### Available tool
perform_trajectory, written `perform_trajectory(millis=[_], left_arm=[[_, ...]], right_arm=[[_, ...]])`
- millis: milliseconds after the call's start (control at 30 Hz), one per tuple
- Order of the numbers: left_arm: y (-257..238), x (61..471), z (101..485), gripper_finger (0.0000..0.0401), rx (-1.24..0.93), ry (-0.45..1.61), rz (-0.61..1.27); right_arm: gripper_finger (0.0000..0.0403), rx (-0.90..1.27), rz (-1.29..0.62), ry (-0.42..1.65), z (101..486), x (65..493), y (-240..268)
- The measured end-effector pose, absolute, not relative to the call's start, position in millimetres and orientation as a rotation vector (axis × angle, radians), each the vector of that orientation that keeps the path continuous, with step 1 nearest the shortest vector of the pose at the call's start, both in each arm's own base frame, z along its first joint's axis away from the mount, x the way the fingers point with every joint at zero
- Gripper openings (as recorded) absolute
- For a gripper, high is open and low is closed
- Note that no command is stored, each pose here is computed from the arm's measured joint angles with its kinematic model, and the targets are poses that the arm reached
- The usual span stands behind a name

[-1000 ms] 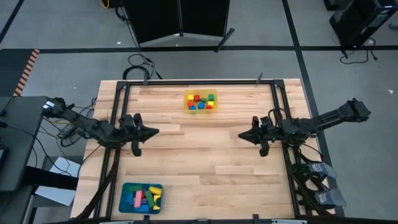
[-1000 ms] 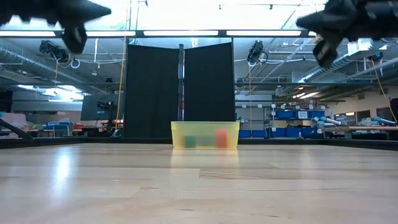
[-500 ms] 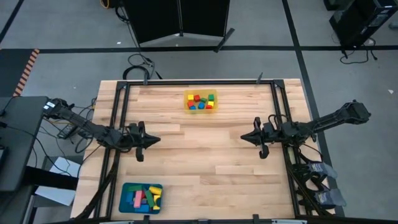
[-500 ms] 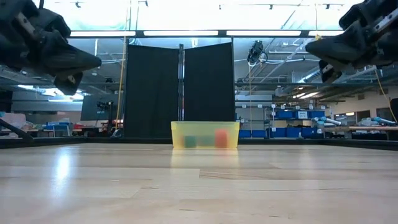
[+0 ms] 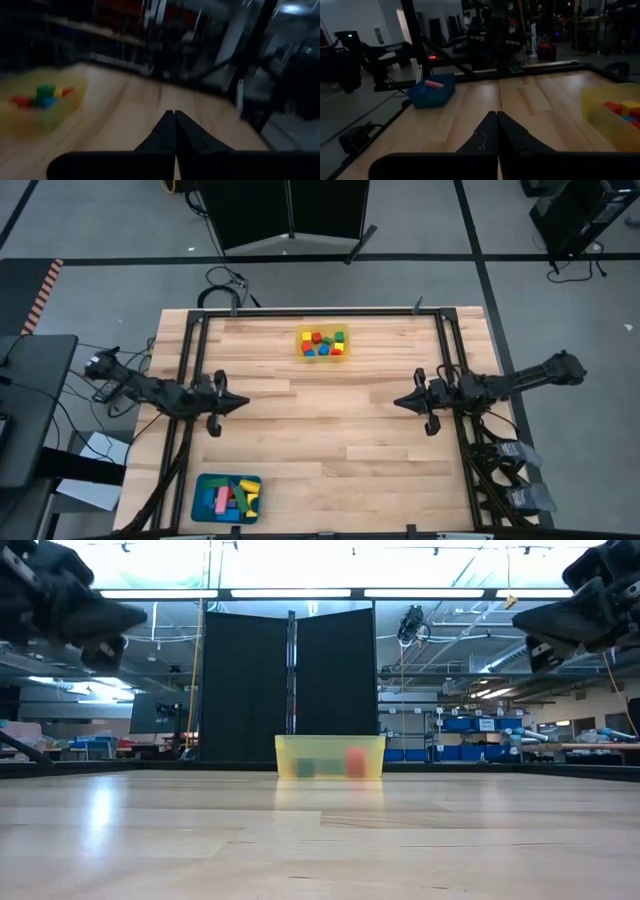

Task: Sort blocks by size
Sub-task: Return to Home Position

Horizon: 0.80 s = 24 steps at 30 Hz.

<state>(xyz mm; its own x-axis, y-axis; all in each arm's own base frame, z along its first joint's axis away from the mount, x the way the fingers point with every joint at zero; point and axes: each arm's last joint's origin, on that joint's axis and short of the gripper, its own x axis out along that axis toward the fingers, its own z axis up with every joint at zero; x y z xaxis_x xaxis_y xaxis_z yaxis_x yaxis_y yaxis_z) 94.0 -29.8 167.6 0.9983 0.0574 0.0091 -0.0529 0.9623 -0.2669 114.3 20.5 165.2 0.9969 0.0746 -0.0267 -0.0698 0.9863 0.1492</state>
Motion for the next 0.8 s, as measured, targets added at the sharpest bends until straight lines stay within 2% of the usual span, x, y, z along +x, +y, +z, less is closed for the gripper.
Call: perform_trajectory(millis=[100, 467, 700, 800], left_arm=[[-28.1, 89.8, 173.5, 0.0, -0.25, -0.077, 0.039], [-28.7, 89.7, 172.8, 0.0003, -0.256, -0.052, 0.022], [-28.9, 90.2, 172.1, 0.0026, -0.025, -0.04, 0.029], [-28.9, 90.2, 172.8, 0.0028, -0.002, -0.046, 0.03]], right_arm=[[0.0002, 0.135, 0.072, 0.038, 164.2, 107.6, 19.1], [0.0012, 0.189, 0.116, -0.001, 166.6, 97.1, 17.6], [0.0046, 0.188, 0.109, 0.008, 165.9, 97.8, 17.5], [0.0051, 0.188, 0.109, 0.008, 165.9, 97.8, 17.5]])
